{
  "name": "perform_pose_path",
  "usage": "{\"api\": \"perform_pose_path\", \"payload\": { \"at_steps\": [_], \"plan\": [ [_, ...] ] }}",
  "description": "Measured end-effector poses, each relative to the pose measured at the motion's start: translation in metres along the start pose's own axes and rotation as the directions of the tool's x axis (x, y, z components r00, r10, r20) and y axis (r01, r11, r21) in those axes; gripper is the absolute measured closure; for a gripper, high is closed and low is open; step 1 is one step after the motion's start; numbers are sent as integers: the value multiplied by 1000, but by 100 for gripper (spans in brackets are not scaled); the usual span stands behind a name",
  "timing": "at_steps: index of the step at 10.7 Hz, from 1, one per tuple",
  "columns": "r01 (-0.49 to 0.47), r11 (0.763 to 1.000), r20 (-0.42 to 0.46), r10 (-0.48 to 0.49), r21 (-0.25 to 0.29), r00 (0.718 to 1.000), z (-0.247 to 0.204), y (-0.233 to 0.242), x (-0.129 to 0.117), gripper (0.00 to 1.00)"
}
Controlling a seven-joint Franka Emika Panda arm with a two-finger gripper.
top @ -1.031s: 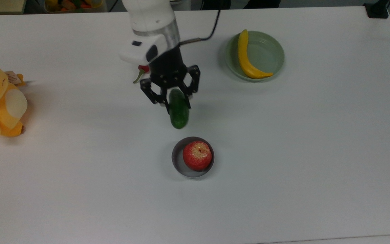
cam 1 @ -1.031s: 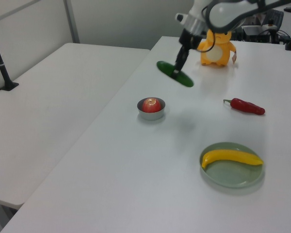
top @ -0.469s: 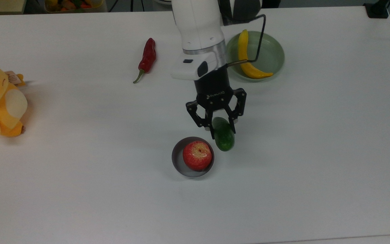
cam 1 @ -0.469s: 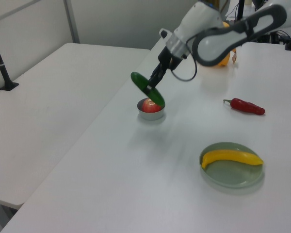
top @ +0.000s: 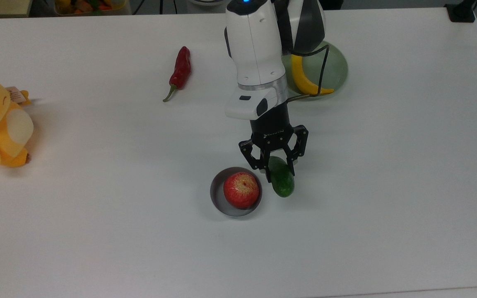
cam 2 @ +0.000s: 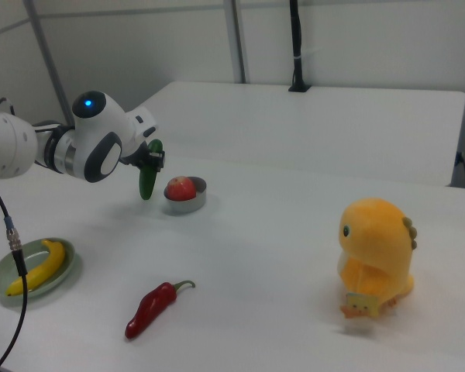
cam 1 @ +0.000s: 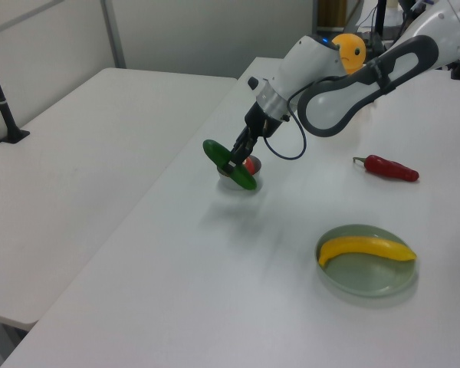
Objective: Put the cucumber on the left side of the bowl
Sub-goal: 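Lower the cucumber onto the table beside the bowl and open the gripper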
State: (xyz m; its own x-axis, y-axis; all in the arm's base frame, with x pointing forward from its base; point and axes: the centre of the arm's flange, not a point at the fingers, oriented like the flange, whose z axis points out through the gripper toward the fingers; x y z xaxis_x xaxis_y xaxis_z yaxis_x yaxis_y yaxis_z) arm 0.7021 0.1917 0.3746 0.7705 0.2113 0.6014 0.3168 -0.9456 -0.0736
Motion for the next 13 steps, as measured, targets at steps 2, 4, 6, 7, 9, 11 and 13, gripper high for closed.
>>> {"api": "perform_pose_path", "payload": {
  "at_steps": [2,4,6,7,9,11,13],
  "plan": [
    [59,998,16,-59,-21,998,6,-1,-4,52],
    [77,997,27,-76,-26,997,13,-1,-7,52],
    [75,997,33,-74,-28,997,16,2,-10,52],
    [70,997,34,-69,-33,997,16,7,-10,52],
    [58,997,35,-57,-43,998,16,18,-11,52],
    [56,997,36,-54,-45,998,17,20,-12,52],
    [56,997,4,-56,-52,998,14,20,-8,44]
  ]
}}
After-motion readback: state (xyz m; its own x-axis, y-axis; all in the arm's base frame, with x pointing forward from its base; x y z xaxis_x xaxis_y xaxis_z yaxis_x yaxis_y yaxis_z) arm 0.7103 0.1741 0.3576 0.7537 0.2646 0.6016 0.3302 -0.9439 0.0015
